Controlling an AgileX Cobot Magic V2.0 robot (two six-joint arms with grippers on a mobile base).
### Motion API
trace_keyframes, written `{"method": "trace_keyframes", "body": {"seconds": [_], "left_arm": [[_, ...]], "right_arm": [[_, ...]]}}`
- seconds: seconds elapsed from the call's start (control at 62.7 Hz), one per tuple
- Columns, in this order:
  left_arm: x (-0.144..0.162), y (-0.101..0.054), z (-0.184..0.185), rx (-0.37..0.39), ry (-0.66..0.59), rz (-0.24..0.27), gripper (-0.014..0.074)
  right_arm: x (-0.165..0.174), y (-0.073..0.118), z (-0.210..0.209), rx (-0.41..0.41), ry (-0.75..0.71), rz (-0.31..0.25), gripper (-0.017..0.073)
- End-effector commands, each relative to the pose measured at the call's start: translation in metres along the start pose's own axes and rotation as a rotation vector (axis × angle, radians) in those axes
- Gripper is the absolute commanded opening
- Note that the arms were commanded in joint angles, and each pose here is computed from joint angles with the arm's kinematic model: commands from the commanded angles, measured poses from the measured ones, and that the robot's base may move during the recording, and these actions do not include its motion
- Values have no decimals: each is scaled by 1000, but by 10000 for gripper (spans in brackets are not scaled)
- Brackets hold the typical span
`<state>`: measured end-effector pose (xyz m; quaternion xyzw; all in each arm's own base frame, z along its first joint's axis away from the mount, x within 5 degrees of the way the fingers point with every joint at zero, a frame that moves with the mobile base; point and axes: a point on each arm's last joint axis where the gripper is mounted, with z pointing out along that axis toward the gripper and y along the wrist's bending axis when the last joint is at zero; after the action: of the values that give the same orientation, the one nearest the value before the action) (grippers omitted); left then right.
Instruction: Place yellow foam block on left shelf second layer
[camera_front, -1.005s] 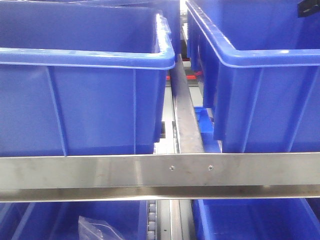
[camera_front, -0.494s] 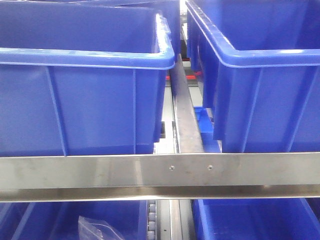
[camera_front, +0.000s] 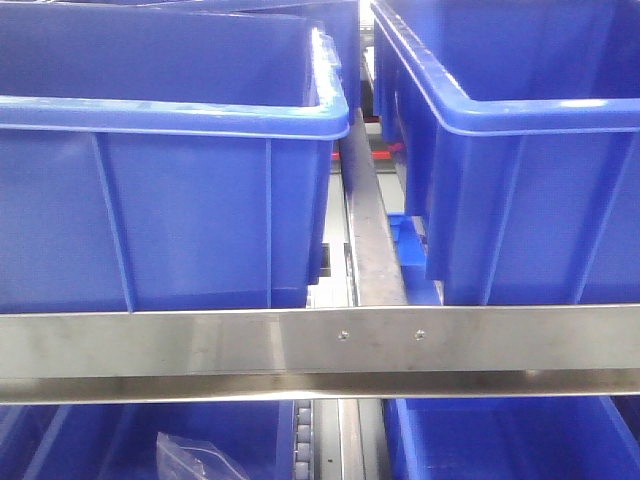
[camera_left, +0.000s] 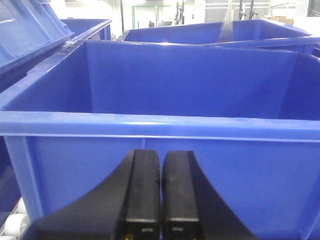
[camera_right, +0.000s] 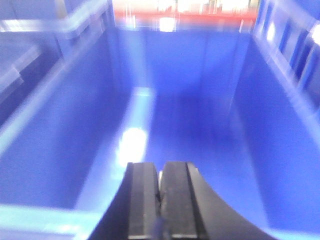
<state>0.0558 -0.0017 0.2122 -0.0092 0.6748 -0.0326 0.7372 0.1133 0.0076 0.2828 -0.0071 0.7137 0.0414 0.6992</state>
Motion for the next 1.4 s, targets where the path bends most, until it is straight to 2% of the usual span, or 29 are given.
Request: {"method": "trace_keyframes", "body": {"seconds": [0.0,0.415,1.164,1.387], "left_arm": [[1,0,-1,2,-70,-9,124],[1,0,-1,2,-70,-9,124],[1,0,-1,2,-70,-9,124],[1,0,-1,2,-70,-9,124]], "right_arm": [[-13,0,-10,-2,-104,0,66],[1,-1,-50,3,-199,-1,66],[-2,0,-51,-1,-227,-3,66],[24,-1,-57,3,-229,-4,66]]}}
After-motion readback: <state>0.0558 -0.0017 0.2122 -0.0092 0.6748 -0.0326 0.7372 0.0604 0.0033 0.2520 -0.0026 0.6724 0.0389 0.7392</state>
